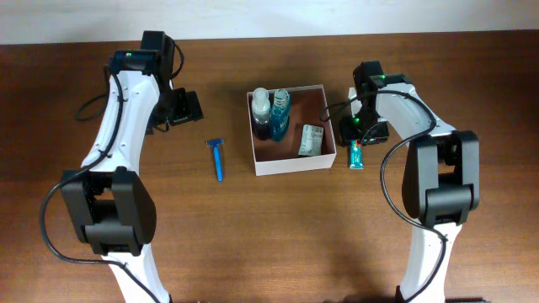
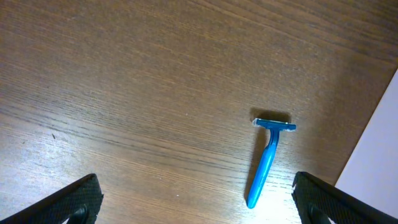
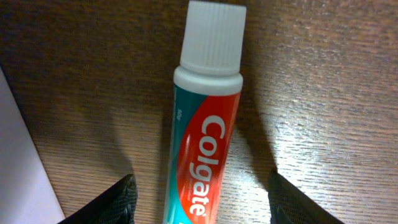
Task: Pack container
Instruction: 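Lower the right gripper and close it on the toothpaste tube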
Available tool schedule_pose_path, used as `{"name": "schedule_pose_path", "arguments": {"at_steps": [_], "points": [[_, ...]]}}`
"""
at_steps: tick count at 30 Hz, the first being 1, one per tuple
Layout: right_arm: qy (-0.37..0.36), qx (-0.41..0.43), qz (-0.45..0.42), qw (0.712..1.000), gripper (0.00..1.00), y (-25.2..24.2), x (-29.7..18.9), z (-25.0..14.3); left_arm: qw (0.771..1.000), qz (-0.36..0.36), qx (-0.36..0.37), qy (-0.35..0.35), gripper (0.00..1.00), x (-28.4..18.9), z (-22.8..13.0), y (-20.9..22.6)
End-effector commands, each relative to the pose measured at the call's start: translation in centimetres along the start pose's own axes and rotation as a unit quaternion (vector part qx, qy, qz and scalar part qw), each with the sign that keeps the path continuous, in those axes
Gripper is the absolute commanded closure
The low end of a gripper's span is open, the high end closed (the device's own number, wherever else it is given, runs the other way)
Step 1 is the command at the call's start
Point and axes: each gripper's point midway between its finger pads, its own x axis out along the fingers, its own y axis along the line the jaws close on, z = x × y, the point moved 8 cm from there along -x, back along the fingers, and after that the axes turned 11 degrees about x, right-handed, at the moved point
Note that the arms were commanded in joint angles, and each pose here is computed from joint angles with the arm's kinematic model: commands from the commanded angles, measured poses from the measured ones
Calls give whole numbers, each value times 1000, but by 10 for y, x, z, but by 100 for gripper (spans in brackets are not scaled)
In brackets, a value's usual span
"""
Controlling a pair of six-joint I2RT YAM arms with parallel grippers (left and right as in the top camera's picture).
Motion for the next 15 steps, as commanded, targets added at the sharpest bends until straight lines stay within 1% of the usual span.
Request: {"name": "schedule_pose_path", "arguments": {"at_steps": [1, 3, 4, 6, 8, 10, 12, 14, 15], "points": [[9, -3, 5, 1000, 38, 2, 5, -6, 1000, 4, -4, -8, 1, -5, 0, 1], [7, -3, 5, 1000, 39, 2, 5, -5, 1000, 4, -4, -8, 1, -5, 0, 1], [7, -3, 5, 1000, 43, 2, 5, -5, 1000, 4, -4, -8, 1, -5, 0, 1], [7, -3, 5, 1000, 53, 2, 5, -5, 1000, 4, -4, -8, 1, -5, 0, 1], [7, -3, 5, 1000, 59, 2, 4, -5, 1000, 4, -4, -8, 1, -5, 0, 1], [6, -3, 5, 1000, 60, 2, 2, -4, 1000, 4, -4, -8, 1, -5, 0, 1], [4, -3, 6, 1000, 64, 2, -4, -1, 1000, 4, -4, -8, 1, -5, 0, 1], [1, -3, 7, 1000, 70, 4, -12, 2, 1000, 4, -4, -8, 1, -5, 0, 1], [0, -3, 7, 1000, 75, 4, -17, 4, 1000, 4, -4, -8, 1, -5, 0, 1]]}}
